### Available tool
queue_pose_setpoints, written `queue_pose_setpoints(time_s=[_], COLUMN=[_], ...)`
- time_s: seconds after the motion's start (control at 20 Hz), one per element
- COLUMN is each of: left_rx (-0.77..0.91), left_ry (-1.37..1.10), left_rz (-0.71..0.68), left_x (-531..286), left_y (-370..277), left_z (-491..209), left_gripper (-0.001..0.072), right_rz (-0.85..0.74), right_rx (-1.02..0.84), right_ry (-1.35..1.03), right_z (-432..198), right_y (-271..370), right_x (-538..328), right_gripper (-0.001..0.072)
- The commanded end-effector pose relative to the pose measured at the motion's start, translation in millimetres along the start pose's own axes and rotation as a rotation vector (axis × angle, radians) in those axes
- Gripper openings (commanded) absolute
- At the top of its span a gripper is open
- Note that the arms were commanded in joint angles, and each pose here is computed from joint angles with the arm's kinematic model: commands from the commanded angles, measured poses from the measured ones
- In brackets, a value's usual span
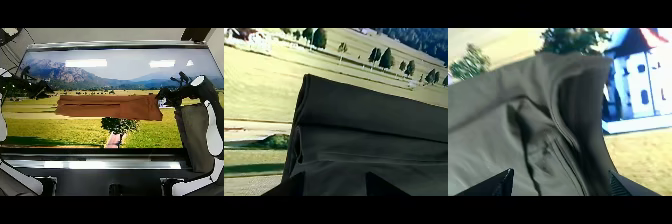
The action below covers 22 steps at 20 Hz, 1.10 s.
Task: Fold the shirts.
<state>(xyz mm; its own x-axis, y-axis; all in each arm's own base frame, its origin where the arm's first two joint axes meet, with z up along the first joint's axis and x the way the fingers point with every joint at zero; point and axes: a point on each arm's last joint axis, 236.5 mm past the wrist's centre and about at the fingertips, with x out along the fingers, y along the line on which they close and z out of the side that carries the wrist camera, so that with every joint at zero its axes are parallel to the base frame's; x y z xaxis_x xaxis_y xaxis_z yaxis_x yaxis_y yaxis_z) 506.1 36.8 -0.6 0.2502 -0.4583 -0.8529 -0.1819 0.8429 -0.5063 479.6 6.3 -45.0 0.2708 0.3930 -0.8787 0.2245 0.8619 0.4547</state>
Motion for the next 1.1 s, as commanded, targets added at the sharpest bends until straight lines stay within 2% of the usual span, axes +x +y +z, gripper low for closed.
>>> queue_pose_setpoints(time_s=[0.0,0.25,0.45,0.6,0.65,0.7,0.75,0.8,0.85,0.9,0.95,1.05], left_rx=[0.067,0.108,0.119,0.134,0.139,0.150,0.179,0.220,0.287,0.345,0.392,0.437], left_ry=[-0.050,-0.078,-0.074,-0.069,-0.067,-0.062,-0.054,-0.038,-0.005,0.031,0.055,0.119], left_rz=[0.001,0.000,-0.002,-0.005,-0.005,-0.007,-0.017,-0.047,-0.108,-0.181,-0.260,-0.337], left_x=[-27.0,-41.1,-39.1,-38.6,-39.7,-41.0,-42.0,-42.3,-40.5,-36.0,-28.1,0.8], left_y=[-18.7,-31.7,-36.6,-43.3,-45.9,-50.4,-57.2,-70.0,-90.4,-114.2,-141.6,-185.4], left_z=[2.6,2.4,1.2,-1.1,-2.4,-5.2,-8.7,-15.0,-25.9,-38.7,-51.1,-78.5], left_gripper=[0.0461,0.0461,0.0460,0.0460,0.0460,0.0459,0.0420,0.0227,0.0130,0.0111,0.0025,0.0025], right_rz=[-0.004,0.068,0.224,0.237,0.231,0.231,0.236,0.241,0.246,0.248,0.257,0.255], right_rx=[0.038,0.102,0.159,0.141,0.130,0.123,0.121,0.134,0.125,0.108,0.089,0.020], right_ry=[0.090,0.156,0.205,0.223,0.220,0.214,0.214,0.211,0.201,0.184,0.167,0.155], right_z=[-16.8,-26.7,-32.9,-38.8,-39.4,-38.8,-39.3,-38.4,-37.0,-34.8,-33.6,-41.3], right_y=[-12.3,-8.4,22.6,35.4,39.2,42.4,47.4,50.9,56.0,61.2,69.6,89.0], right_x=[15.4,43.0,53.3,62.6,65.7,66.8,65.8,60.9,52.1,41.3,26.7,-3.0], right_gripper=[0.0719,0.0719,0.0719,0.0712,0.0660,0.0468,0.0193,0.0054,0.0054,0.0054,0.0053,0.0053])
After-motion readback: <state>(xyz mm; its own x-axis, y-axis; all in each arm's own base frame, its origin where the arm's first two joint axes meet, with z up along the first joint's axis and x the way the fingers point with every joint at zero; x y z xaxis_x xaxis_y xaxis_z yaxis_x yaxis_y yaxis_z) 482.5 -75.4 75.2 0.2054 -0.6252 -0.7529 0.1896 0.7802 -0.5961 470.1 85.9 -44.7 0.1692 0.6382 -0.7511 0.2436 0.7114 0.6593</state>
